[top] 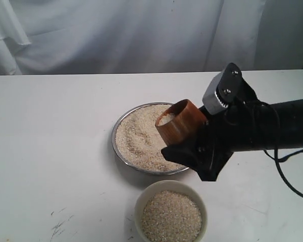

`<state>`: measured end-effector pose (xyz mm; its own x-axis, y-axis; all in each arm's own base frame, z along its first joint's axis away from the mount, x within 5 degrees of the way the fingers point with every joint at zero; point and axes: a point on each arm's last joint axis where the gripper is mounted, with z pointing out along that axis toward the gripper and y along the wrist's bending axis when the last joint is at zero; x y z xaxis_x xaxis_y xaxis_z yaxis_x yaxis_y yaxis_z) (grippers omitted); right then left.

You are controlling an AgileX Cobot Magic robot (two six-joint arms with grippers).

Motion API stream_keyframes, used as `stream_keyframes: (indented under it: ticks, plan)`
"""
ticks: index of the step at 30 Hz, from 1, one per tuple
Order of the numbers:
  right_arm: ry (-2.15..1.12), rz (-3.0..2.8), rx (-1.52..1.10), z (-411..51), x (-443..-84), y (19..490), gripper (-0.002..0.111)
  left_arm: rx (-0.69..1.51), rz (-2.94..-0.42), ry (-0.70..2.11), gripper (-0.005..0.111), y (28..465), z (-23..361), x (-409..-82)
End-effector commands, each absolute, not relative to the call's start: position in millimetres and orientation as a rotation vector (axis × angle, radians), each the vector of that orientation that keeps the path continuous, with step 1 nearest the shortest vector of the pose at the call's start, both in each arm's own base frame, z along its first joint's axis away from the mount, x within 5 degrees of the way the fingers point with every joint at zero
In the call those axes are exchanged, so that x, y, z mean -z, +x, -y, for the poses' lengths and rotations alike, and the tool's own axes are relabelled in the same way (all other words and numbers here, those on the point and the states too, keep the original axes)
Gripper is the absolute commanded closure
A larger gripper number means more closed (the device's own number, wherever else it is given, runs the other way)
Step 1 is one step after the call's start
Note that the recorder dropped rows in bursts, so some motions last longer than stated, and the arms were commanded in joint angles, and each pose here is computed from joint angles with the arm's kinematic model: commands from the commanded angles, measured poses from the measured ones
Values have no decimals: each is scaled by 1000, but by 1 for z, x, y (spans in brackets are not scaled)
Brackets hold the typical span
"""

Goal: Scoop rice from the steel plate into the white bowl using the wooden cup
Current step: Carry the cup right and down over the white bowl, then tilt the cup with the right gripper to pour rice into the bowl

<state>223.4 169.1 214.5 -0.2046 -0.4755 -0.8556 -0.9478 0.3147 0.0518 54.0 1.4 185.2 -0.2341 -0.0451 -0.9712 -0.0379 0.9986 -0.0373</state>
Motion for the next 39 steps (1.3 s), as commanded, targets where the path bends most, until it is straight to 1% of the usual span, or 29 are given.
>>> stream_keyframes:
  ticks: [1, 6, 11, 16, 22, 32, 39]
  plan:
    - [-1297, -1822, -756, -162, -211, 206, 108, 8, -1801, -58, 107, 54, -1, -184]
    - [-1436, -1786, -661, -163, -208, 193, 108, 8, -1801, -58, 107, 54, -1, -184]
    - [-1498, -1788, -593, -164, -204, 191, 108, 8, -1801, -58, 107, 54, -1, -184]
    - [-1604, -1798, -472, -165, -198, 187, 108, 8, -1801, -58, 107, 54, -1, -184]
    - [-1702, -1785, -442, -170, -194, 178, 108, 8, -1801, -58, 107, 54, -1, -184]
    - [-1851, -1758, -308, -172, -188, 171, 108, 8, -1801, -58, 107, 54, -1, -184]
    - [-1889, -1749, -278, -174, -187, 167, 108, 8, -1801, -58, 107, 54, -1, -184]
